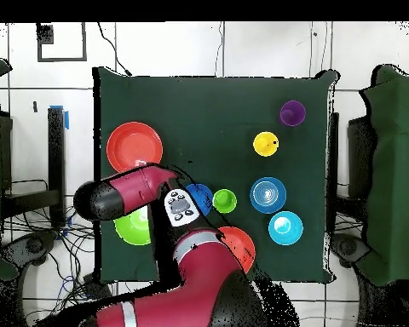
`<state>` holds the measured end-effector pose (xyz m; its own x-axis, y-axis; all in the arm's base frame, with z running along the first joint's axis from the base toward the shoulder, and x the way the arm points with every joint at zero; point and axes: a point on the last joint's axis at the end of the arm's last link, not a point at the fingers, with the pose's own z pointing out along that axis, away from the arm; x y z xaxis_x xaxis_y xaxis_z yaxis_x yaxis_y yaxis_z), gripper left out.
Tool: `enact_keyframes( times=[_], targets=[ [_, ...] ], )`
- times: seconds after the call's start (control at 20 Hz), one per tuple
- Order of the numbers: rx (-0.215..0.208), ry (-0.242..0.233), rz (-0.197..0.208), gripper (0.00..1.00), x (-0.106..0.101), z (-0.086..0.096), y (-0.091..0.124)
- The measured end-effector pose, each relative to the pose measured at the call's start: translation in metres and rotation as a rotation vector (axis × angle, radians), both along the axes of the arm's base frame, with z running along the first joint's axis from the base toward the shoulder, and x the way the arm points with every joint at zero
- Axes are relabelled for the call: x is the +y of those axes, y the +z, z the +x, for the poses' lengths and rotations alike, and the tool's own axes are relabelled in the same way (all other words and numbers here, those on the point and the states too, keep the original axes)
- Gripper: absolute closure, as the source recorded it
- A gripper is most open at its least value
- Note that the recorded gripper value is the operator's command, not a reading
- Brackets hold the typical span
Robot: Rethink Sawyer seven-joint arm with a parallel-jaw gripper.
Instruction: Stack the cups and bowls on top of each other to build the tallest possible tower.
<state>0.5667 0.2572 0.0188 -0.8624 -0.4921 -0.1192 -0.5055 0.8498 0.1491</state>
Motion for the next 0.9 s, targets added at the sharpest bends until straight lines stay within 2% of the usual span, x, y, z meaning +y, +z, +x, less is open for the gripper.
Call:
enact_keyframes(
  times=[0.1, 0.55, 0.9],
  targets=[
    [-0.001, 0.003, 0.0, 0.0, 0.0, -0.0013, -0.0024],
    [-0.074, 0.024, 0.012, 0.0, 0.0007, 0.0041, -0.0029],
    [-0.089, 0.046, 0.02, 0.0, 0.0054, 0.0043, -0.0012]
  ],
)
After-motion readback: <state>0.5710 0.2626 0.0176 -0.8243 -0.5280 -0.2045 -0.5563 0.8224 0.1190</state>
